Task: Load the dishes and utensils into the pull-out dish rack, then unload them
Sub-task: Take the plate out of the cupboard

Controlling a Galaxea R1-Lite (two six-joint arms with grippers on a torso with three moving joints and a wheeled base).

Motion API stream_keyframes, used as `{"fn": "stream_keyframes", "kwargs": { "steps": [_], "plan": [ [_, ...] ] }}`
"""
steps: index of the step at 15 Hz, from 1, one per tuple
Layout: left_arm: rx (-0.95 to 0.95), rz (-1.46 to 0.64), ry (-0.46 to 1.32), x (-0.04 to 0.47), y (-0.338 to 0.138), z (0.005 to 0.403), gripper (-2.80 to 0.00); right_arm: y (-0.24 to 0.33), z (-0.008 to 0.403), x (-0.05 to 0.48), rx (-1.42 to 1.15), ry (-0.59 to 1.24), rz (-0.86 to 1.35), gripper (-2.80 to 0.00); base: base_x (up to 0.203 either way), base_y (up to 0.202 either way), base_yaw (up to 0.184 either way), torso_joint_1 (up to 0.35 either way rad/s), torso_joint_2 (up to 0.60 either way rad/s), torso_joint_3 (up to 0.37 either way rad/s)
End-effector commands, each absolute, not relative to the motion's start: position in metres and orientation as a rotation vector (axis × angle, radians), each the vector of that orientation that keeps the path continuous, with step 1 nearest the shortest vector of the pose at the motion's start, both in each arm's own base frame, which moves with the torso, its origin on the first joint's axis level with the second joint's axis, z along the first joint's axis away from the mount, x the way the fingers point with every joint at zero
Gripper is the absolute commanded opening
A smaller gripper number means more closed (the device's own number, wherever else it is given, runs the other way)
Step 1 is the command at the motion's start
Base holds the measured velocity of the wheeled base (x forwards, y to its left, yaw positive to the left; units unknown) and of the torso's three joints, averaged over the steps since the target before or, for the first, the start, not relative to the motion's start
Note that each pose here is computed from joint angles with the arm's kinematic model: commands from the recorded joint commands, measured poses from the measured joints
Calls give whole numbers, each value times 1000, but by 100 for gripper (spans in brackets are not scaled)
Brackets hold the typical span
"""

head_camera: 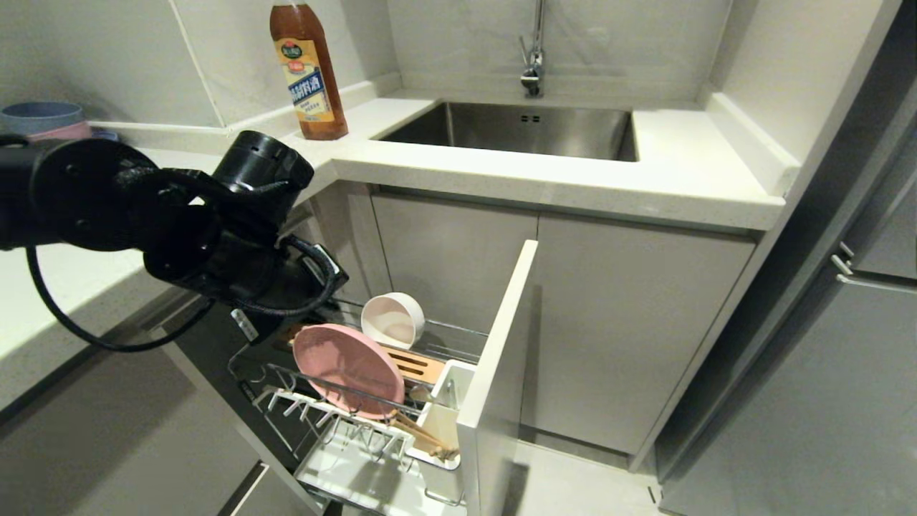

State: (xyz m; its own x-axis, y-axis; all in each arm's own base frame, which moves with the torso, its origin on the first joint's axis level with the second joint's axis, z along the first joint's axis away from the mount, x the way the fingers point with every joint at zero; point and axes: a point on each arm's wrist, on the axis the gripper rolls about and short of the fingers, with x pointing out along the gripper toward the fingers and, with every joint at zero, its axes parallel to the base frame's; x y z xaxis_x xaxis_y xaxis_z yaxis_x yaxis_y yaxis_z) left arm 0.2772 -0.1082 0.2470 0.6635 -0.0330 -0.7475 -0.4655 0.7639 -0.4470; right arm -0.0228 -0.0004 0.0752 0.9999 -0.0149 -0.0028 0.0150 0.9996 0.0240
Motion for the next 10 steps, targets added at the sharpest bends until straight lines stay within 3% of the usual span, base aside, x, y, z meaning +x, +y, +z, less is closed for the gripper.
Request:
{"fn": "stream_keyframes", "kwargs": {
  "steps": [1, 10],
  "plan": [
    [-669, 289, 829, 282, -108, 242, 0, 0, 74, -23, 24, 6, -15, -280, 0, 0, 0, 0, 0, 0],
    [-692, 370, 852, 308, -107, 213, 0, 0, 74, -23, 24, 6, -15, -280, 0, 0, 0, 0, 0, 0]
  ]
}}
